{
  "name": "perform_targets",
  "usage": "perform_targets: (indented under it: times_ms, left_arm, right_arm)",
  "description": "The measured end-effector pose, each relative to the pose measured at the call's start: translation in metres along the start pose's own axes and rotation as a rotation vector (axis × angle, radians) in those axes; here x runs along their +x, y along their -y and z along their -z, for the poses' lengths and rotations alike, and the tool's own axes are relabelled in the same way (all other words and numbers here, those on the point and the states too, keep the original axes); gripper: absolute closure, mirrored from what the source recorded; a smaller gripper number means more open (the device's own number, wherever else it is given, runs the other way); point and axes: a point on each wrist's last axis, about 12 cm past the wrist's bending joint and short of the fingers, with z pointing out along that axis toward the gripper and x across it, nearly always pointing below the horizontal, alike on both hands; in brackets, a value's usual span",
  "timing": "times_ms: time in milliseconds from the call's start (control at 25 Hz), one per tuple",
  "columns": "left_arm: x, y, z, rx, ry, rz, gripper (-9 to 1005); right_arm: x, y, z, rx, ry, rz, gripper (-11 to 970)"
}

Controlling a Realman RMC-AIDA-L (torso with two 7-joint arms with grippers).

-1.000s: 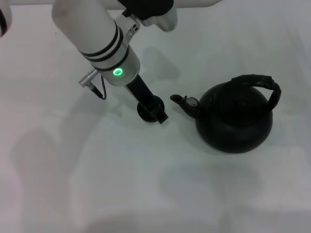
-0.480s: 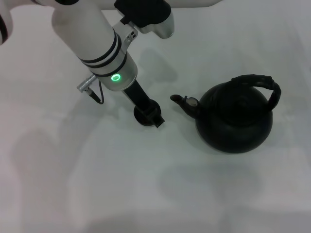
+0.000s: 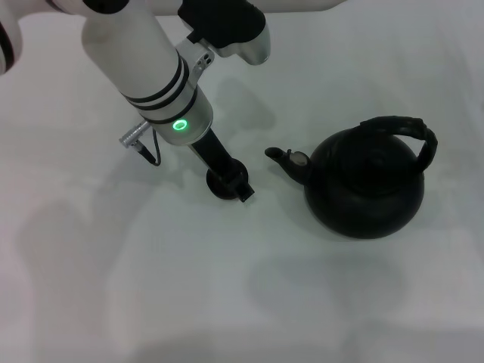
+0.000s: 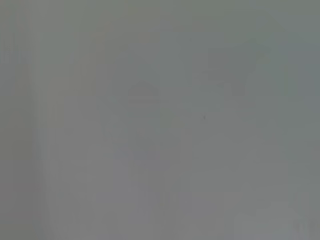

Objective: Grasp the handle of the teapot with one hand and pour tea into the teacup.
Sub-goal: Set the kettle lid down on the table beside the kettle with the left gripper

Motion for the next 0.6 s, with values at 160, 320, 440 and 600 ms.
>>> perform_targets:
  times_ms: [160, 320, 440, 600]
  left_arm:
    - [-0.0007, -0.0001, 0.0006, -0.001, 0.000, -0.001, 242]
    - [-0.0008, -0.0003, 0.0011, -0.005, -0.006, -0.005, 236]
    - [-0.0006, -0.0004, 0.0011, -0.005, -0.008, -0.005, 232]
    - [-0.0006, -0.0004, 0.0012, -0.005, -0.008, -0.005, 227]
  right_arm:
    - [-0.0004, -0.0004, -0.0009, -0.002, 0.001, 0.000, 89]
    - [-0.0006, -0.0005, -0.0013, -0.002, 0.002, 0.000, 89]
    - [-0.0006, -0.0006, -0.0014, -0.002, 0.002, 0.000, 89]
    - [-0.0007, -0.0005, -0.0015, -0.003, 0.003, 0.001, 89]
